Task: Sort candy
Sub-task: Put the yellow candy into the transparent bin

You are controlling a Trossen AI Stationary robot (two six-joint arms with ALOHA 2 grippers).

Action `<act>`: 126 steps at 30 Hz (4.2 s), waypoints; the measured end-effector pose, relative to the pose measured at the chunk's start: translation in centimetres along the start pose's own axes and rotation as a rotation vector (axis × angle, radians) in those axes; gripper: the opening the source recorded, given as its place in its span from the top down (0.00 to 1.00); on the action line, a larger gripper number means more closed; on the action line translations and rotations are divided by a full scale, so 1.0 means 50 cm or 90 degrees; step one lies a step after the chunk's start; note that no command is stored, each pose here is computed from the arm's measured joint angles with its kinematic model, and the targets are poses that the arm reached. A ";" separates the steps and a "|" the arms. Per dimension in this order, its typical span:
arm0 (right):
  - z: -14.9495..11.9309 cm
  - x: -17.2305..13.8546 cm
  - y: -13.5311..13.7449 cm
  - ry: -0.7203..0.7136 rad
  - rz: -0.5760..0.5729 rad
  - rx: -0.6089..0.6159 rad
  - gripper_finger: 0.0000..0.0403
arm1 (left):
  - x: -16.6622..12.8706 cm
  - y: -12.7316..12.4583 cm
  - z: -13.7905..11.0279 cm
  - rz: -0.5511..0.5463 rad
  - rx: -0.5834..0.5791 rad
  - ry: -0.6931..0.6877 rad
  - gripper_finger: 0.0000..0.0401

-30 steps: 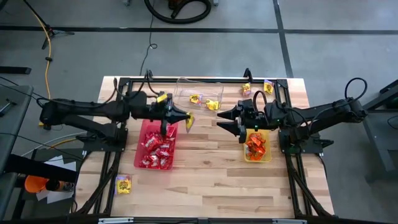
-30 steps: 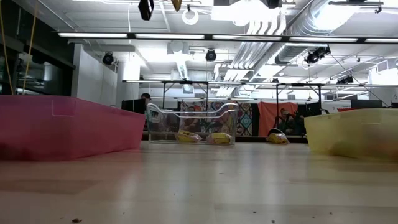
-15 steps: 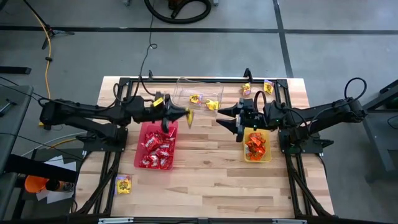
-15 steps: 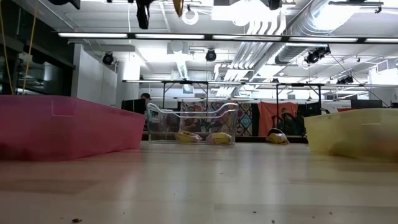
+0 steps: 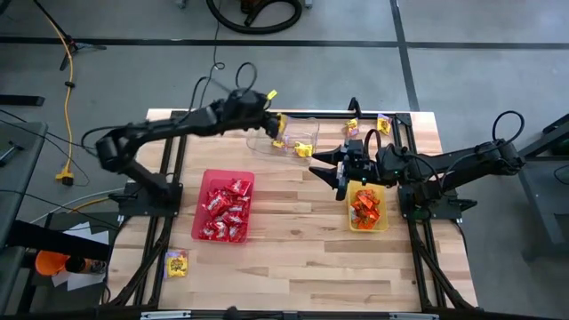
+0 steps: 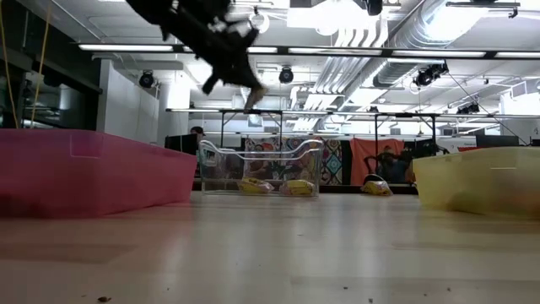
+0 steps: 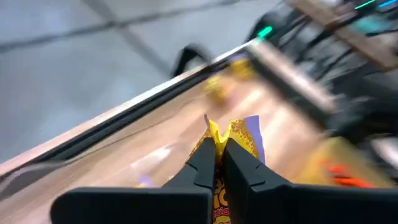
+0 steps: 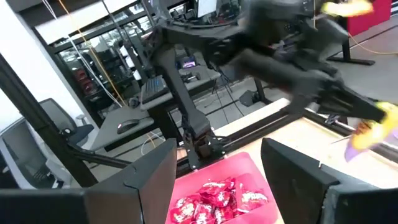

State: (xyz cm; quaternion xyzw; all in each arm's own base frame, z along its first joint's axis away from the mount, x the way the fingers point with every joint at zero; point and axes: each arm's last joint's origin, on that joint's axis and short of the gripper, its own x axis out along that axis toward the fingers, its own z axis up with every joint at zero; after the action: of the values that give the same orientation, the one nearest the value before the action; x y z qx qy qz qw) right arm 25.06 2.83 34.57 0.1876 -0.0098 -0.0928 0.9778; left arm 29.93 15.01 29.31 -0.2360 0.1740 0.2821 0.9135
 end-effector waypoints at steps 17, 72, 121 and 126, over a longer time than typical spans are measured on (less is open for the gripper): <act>0.000 0.000 0.000 0.000 0.001 0.000 0.43 | 0.075 0.066 -0.030 0.124 -0.033 0.159 0.70; 0.079 0.089 -0.389 0.261 -0.553 0.109 0.43 | -0.318 -0.095 -0.272 -0.306 -0.009 -0.199 0.61; 0.119 0.078 -0.387 0.261 -0.436 0.094 0.96 | -0.416 -0.033 -0.218 -0.251 -0.046 -0.370 0.61; 0.101 0.126 -0.284 0.211 -0.343 0.097 0.97 | -0.412 -0.037 -0.222 -0.270 -0.039 -0.352 0.61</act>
State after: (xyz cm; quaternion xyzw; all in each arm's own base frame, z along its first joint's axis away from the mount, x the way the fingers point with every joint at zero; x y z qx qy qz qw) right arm 28.45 -13.13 33.90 0.2684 0.1929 -0.3150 0.8897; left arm 12.93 -1.14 30.02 -0.2090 -0.1411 0.1447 0.9568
